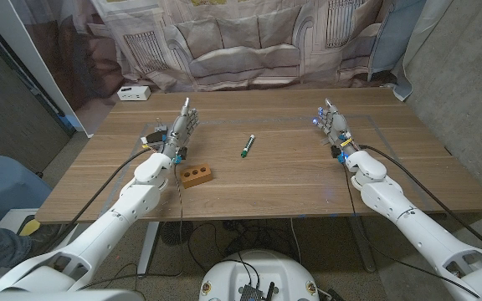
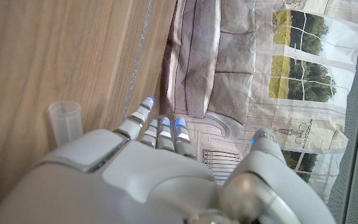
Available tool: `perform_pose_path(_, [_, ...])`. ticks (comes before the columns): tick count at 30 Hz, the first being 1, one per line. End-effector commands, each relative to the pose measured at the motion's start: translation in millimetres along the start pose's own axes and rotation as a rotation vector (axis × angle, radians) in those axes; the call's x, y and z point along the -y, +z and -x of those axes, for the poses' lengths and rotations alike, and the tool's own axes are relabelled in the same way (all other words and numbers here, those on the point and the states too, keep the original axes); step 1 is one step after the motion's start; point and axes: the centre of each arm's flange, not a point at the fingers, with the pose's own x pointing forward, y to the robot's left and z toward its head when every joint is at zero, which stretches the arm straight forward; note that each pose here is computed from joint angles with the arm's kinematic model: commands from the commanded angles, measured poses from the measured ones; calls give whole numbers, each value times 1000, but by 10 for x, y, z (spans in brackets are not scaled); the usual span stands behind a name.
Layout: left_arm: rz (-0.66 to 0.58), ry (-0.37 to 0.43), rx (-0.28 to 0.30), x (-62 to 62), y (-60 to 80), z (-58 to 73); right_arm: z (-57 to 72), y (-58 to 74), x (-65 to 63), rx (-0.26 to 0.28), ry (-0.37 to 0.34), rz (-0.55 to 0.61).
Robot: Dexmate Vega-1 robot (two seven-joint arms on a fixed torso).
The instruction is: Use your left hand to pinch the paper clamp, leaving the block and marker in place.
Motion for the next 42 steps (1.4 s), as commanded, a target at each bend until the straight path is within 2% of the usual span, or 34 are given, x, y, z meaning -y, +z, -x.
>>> perform_pose_path(1, [-12,46,54,-41,80,144,55,-14,-54,9,-16,-10])
perform_pose_path(8, [-49,68,80,-77,144,238,101,56,-36,37,-2,5])
perform_pose_path(15, [-104,71,88,-151,221,234,114,81,21,37,1,-4])
perform_pose_path(18, [-102,61,125,-198,247,204,138,87,66,43,3,1])
perform_pose_path(21, [-130,72,135,-237,279,207,170,96,109,47,5,7])
perform_pose_path(29, [-116,97,125,-273,353,292,264,116,250,49,-4,-33])
perform_pose_path(34, [-147,95,97,-321,382,311,302,165,305,85,-26,-34])
perform_pose_path(38, [-145,95,99,-351,421,340,314,178,316,98,-17,-34])
perform_pose_path(42, [-188,117,117,-377,515,432,328,196,276,96,-9,-47])
